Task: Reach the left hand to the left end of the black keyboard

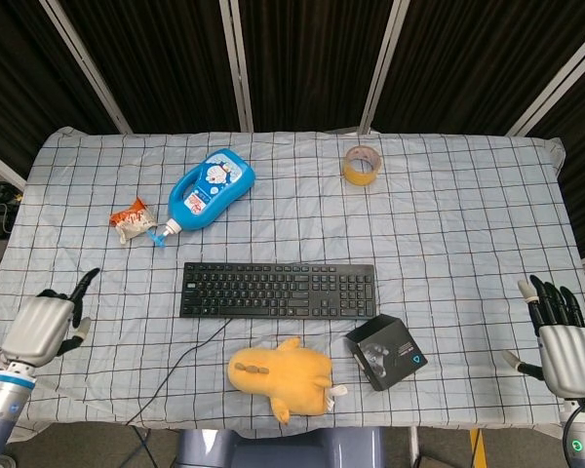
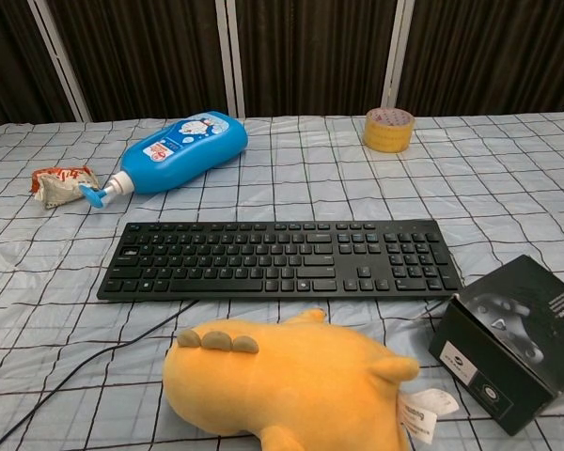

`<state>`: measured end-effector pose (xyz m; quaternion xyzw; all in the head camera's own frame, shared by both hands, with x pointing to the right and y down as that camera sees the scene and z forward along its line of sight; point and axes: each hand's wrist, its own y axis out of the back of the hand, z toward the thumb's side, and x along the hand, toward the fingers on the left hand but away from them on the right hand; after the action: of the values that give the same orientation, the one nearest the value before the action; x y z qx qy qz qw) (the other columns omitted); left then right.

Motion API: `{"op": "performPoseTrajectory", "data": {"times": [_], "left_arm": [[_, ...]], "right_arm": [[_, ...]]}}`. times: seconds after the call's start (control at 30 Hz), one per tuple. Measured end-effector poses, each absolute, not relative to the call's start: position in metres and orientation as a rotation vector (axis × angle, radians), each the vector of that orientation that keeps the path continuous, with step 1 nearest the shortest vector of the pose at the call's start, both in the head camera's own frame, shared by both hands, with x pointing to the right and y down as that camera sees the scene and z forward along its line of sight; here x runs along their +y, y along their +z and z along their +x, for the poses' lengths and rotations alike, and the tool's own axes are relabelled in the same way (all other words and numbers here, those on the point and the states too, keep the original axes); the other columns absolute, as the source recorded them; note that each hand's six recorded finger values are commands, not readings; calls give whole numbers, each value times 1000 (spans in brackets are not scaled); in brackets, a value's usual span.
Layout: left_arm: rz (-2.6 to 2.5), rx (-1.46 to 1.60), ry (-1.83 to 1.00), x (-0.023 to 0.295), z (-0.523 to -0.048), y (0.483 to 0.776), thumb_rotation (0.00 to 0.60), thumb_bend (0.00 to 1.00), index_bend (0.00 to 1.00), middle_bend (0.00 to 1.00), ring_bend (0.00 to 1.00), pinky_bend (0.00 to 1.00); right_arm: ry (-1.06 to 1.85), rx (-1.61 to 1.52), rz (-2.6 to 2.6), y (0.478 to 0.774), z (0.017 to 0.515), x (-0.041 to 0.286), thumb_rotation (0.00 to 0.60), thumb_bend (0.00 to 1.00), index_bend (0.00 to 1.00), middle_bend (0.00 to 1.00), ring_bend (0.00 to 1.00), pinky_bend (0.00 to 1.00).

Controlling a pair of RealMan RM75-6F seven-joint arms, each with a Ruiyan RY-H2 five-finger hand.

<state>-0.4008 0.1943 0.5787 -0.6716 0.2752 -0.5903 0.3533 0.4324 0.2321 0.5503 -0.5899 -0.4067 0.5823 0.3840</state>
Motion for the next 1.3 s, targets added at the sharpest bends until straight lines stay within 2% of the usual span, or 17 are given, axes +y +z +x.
{"op": "performPoseTrajectory", "data": {"times": [0.27,0.7,1.3], "left_arm": [[-1863,438,-1548,182,-352,598,600,766,0,836,712,518],[-1958,212,-1582,166,-293,624,600,779,0,836,714,519],[-1983,41,-1634,169,-242,658,600,785,0,836,714,519]], "right_arm": [[1496,-1045,-1507,551,434,231,600,58,19,0,0,0],[1509,-1063,-1512,552,436,231,600,59,21,0,0,0],[1515,-1076,-1518,552,438,230,600,59,20,0,0,0]]}}
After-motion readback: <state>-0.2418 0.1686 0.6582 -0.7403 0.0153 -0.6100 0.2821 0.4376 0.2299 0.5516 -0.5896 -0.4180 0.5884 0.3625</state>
